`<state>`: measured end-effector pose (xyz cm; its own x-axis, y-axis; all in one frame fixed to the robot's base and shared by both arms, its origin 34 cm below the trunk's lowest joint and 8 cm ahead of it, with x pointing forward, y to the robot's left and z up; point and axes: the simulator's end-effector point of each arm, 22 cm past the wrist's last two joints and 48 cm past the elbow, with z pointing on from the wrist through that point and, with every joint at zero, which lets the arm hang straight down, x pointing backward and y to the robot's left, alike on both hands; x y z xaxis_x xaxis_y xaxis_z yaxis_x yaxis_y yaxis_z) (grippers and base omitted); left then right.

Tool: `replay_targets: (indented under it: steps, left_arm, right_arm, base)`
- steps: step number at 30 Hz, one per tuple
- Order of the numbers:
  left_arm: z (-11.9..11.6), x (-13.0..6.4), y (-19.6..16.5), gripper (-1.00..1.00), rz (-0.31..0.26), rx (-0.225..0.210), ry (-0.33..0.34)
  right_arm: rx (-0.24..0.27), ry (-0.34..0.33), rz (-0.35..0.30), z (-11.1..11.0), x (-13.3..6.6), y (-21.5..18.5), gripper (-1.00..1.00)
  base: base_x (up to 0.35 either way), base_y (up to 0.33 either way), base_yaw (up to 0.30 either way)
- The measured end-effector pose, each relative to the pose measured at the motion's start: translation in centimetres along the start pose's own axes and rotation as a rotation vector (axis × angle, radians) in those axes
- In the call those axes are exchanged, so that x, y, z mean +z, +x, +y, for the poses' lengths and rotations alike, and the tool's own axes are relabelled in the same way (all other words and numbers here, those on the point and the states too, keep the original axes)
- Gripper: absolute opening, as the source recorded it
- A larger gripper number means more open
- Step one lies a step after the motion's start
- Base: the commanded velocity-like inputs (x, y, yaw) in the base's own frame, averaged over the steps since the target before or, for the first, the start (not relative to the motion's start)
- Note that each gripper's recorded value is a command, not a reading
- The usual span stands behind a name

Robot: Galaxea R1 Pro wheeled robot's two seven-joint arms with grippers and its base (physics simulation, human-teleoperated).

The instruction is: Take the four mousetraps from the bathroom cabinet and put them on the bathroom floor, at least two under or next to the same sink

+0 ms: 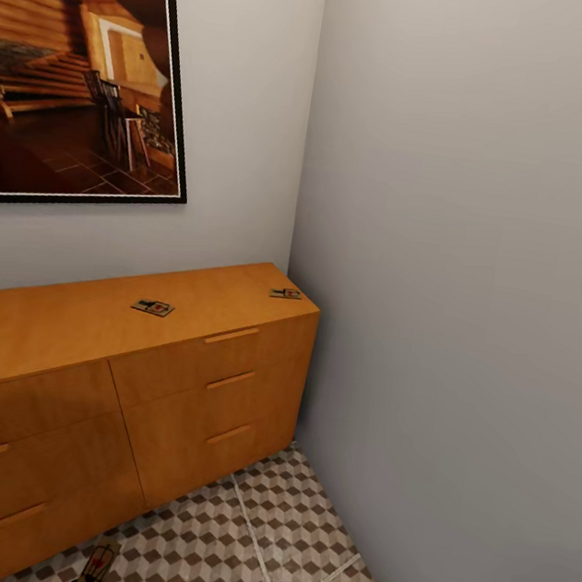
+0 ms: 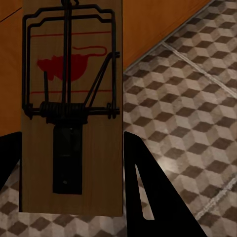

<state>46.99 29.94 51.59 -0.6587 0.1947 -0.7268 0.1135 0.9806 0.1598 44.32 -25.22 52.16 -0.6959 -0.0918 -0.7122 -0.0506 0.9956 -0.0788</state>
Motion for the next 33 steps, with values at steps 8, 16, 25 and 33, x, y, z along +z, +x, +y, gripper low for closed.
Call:
replay_targets:
  steps: [8,16,25,33]
  left_arm:
    - [0.02,0.01,-0.02,-1.00,0.000,0.000,0.000]
    - [0.00,0.00,0.00,-1.00,0.000,0.000,0.000]
    - [0.03,0.00,0.00,-1.00,0.000,0.000,0.000]
    - [0.00,0.01,-0.02,-1.00,0.000,0.000,0.000]
  right_arm:
    - [0.000,0.000,0.000,0.00,-0.01,0.01,1.00]
    - [0.000,0.000,0.000,0.00,0.00,0.00,1.00]
    - [0.000,0.000,0.000,0.01,-0.01,0.01,1.00]
    - [-0.001,0.000,0.001,0.00,0.00,0.01,1.00]
  base:
    - [0.000,0.000,0.000]
    - [0.000,0.000,0.000]
    - [0.000,0.000,0.000]
    - [0.000,0.000,0.000]
